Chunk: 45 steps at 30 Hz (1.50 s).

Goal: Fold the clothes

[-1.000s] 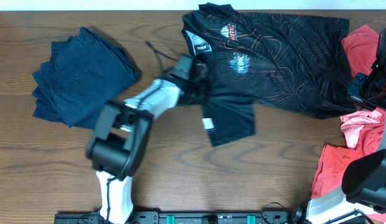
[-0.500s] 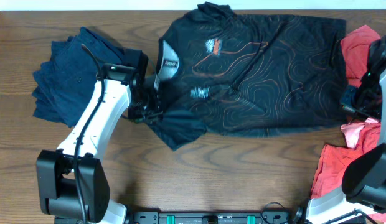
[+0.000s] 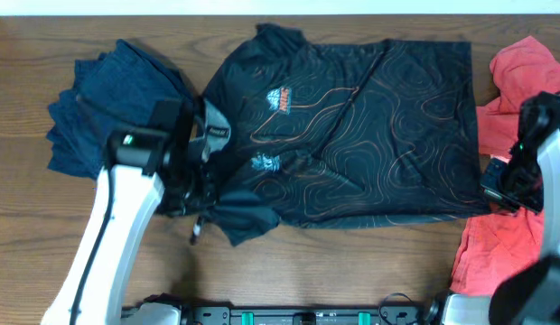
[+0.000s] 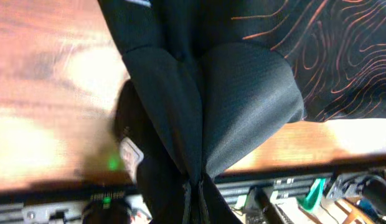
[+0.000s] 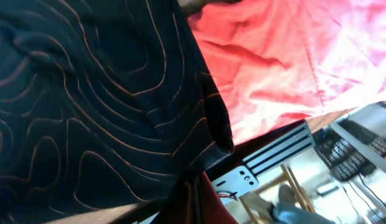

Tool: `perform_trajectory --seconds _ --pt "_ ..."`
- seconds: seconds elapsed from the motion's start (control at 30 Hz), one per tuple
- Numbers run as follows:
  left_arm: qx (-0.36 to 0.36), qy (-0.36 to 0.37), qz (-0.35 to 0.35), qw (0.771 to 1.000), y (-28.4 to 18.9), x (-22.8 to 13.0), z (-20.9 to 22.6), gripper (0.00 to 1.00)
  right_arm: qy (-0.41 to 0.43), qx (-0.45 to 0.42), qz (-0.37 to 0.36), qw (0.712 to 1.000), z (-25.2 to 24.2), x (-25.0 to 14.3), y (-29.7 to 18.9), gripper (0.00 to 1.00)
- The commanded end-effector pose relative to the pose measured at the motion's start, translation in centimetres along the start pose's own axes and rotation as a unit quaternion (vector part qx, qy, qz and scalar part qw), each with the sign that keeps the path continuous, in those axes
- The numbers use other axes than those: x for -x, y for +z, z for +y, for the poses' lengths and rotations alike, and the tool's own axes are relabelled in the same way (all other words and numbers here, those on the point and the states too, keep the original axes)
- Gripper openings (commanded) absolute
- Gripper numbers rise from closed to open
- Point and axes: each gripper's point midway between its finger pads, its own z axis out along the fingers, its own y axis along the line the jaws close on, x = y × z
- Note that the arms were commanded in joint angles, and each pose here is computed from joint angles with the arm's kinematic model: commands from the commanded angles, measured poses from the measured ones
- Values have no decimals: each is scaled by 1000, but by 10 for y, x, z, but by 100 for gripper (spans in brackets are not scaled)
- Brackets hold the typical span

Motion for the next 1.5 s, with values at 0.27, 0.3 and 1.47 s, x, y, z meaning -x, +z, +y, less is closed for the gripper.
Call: perform_trajectory --seconds 0.27,0.3,1.47 --pt "5 -21 -179 984 -47 17 8 6 27 62 -91 994 13 24 -14 1" --pt "2 -19 -187 982 -47 25 5 6 20 79 -106 991 20 33 -15 1" --pt "59 -62 -155 984 72 165 33 59 -2 122 -183 976 101 151 48 50"
